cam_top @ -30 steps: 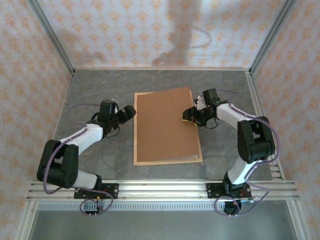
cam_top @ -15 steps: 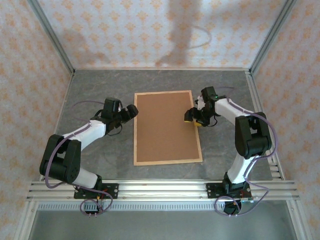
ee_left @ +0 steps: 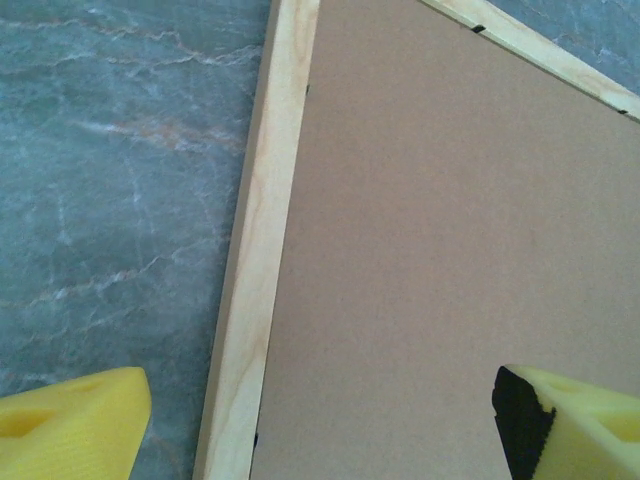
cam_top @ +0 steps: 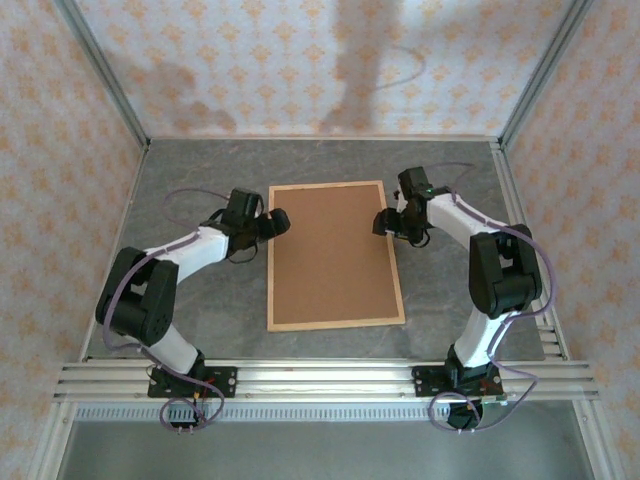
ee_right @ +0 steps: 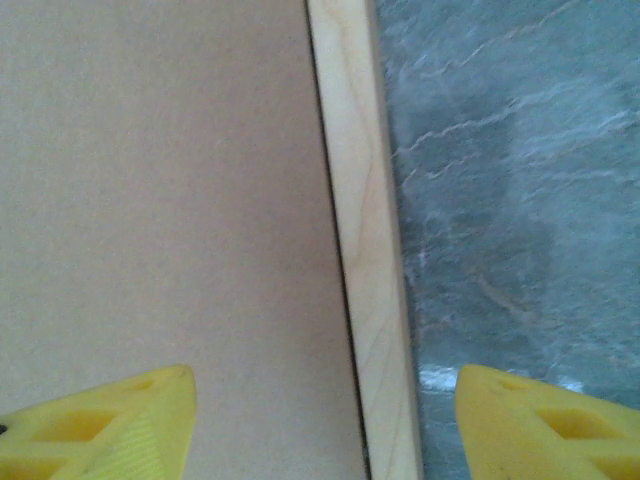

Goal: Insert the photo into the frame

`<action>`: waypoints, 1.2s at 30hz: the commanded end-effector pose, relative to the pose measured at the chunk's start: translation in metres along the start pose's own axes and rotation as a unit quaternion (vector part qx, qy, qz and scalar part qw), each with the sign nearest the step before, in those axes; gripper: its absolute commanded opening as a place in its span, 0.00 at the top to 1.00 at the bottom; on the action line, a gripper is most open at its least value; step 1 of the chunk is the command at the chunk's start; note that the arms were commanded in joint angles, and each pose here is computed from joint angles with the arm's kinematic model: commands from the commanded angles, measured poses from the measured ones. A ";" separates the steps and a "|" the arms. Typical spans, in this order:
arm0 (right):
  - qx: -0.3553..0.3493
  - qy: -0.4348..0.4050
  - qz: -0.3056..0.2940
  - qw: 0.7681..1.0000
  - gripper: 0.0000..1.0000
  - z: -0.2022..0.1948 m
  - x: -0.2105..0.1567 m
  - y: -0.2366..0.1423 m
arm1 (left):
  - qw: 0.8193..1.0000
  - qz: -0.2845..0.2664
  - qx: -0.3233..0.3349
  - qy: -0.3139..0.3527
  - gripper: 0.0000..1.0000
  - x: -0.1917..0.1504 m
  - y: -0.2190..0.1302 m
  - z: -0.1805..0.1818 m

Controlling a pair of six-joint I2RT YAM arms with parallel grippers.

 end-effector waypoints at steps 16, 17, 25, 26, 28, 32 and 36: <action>-0.096 -0.038 -0.010 0.995 0.50 -0.013 0.010 0.016 | 0.998 0.031 0.039 0.032 0.12 0.001 0.030 -0.005; -0.097 -0.039 -0.007 0.994 0.50 -0.013 0.010 0.018 | 0.998 0.034 0.039 0.032 0.12 0.000 0.033 -0.005; -0.080 -0.047 0.020 0.995 0.51 -0.014 0.003 0.025 | 0.998 0.046 0.031 0.026 0.10 -0.002 0.042 -0.005; -0.078 -0.049 0.023 0.996 0.51 -0.014 0.003 0.025 | 0.998 0.047 0.029 0.024 0.11 -0.003 0.043 -0.005; -0.076 -0.052 0.030 0.995 0.50 -0.014 0.001 0.027 | 0.998 0.051 0.026 0.024 0.10 -0.004 0.045 -0.006; -0.066 -0.056 0.043 0.995 0.50 -0.015 -0.002 0.031 | 0.998 0.056 0.017 0.021 0.10 -0.006 0.047 -0.008; -0.045 -0.061 0.048 0.996 0.49 -0.013 -0.005 0.033 | 0.998 0.059 0.006 0.018 0.10 -0.008 0.049 -0.011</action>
Point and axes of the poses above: each hand's point on the last joint's axis, 136 mm out from that joint toward the fingers, its own y axis out along the fingers, its own z axis along the line the jaws close on, x = y × z, the point moved 10 cm from there along -y, back along the fingers, and after that the axes turned 3 degrees about y, right-handed, at the moved point
